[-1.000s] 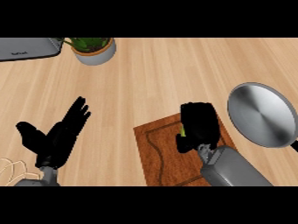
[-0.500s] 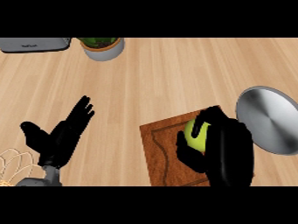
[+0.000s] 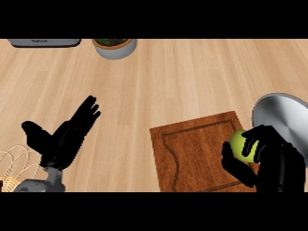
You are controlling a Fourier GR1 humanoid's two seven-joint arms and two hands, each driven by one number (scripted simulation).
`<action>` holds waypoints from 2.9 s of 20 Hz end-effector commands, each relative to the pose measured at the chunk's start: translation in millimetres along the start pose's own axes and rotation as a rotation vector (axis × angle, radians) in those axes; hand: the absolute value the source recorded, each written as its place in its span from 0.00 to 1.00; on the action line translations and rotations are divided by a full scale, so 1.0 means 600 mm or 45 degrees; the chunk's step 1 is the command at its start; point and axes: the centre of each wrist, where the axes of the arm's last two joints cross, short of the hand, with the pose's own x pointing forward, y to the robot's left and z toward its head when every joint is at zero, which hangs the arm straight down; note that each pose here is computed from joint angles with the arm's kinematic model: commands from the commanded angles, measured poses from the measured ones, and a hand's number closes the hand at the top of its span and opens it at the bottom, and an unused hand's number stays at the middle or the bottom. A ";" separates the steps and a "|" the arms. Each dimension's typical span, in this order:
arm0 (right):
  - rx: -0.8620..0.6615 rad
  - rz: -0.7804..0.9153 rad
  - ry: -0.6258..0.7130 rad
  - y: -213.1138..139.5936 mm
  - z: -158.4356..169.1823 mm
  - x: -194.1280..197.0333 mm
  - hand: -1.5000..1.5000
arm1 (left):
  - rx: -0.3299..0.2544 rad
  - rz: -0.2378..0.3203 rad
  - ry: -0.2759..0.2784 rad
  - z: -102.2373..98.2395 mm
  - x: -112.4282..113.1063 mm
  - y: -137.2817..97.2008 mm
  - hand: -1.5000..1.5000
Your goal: Pick the pear from the cutting board and place it in the pan
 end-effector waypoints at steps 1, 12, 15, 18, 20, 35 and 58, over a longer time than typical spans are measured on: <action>-0.098 0.075 0.034 0.005 -0.047 -0.082 1.00 | 0.007 -0.005 -0.007 -0.003 -0.005 0.019 0.50; -0.410 0.162 0.125 0.039 -0.188 -0.210 1.00 | -0.038 -0.015 -0.013 -0.024 -0.008 -0.023 0.50; -0.501 0.115 0.186 0.018 -0.238 -0.249 1.00 | -0.044 -0.030 -0.019 0.009 0.006 -0.003 0.50; -0.516 0.105 0.159 0.030 -0.263 -0.283 1.00 | -0.013 -0.007 -0.019 -0.023 -0.006 -0.048 0.50; -0.505 0.128 0.184 0.033 -0.272 -0.319 1.00 | -0.045 -0.003 -0.008 -0.010 0.001 -0.025 0.50; -0.142 0.066 0.406 0.015 -0.324 -0.415 0.00 | -0.067 0.003 -0.015 -0.021 0.005 -0.026 0.50; -0.046 -0.833 0.223 -0.121 -0.199 -0.601 0.00 | -0.026 -0.011 0.001 -0.032 0.019 -0.006 0.50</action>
